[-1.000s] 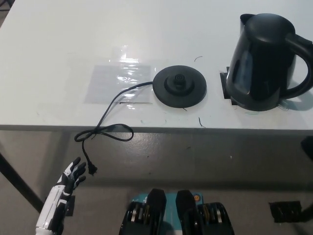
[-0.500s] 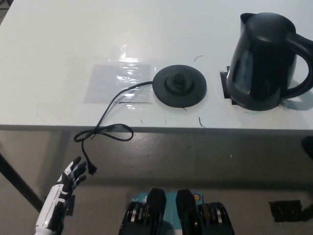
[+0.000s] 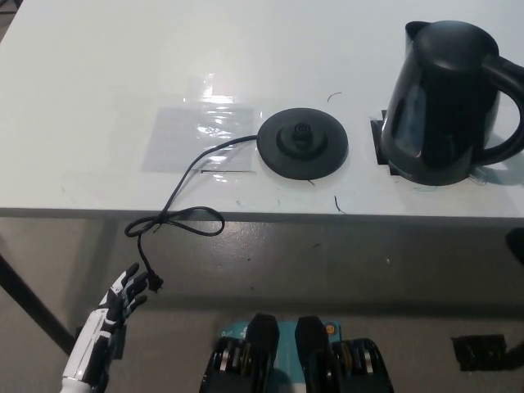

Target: A kettle and its base are kept separately on the desk infront of the robot and the robot uses its right hand to lift the kettle by its handle and places it on its base to align it correctly.

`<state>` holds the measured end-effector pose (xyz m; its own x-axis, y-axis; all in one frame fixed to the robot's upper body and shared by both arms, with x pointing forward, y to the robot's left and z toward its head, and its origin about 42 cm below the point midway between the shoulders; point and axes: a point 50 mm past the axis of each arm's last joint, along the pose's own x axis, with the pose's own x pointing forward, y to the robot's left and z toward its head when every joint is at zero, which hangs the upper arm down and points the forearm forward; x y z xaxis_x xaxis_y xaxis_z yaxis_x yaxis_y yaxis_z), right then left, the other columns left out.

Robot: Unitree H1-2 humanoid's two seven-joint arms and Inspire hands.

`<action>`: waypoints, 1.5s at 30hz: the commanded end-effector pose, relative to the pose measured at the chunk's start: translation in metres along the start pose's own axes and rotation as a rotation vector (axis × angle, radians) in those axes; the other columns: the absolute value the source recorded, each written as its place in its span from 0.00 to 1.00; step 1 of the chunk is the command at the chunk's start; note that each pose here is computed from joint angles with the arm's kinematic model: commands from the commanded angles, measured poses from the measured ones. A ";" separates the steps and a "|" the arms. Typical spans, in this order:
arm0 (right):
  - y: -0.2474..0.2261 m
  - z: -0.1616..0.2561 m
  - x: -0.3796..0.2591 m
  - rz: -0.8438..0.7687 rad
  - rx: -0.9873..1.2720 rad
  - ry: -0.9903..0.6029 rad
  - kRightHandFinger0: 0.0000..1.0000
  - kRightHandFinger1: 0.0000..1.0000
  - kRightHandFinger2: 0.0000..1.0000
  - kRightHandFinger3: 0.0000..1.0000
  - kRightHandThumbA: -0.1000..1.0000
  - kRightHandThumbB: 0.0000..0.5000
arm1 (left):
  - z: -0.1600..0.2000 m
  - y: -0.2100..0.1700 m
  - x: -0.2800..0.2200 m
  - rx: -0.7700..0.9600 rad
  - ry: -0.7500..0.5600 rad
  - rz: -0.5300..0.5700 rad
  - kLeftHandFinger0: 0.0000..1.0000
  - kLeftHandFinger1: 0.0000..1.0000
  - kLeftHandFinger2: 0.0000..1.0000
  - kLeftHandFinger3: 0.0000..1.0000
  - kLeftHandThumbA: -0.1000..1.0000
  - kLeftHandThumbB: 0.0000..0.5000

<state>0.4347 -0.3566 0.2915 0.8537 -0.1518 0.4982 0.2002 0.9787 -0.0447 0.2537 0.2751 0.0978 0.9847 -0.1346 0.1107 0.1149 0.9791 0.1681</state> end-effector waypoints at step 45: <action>0.012 -0.062 0.025 -0.042 0.082 0.101 0.67 0.66 0.72 0.83 0.66 0.66 | 0.007 0.004 0.009 0.009 -0.046 -0.037 1.00 1.00 1.00 1.00 1.00 0.49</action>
<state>0.4801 -0.3575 0.2028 0.9867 -0.0503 0.1545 0.0567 0.9977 -0.0378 0.2585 0.2757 0.0976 0.9834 -0.1508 0.1013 0.1326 0.9769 0.1674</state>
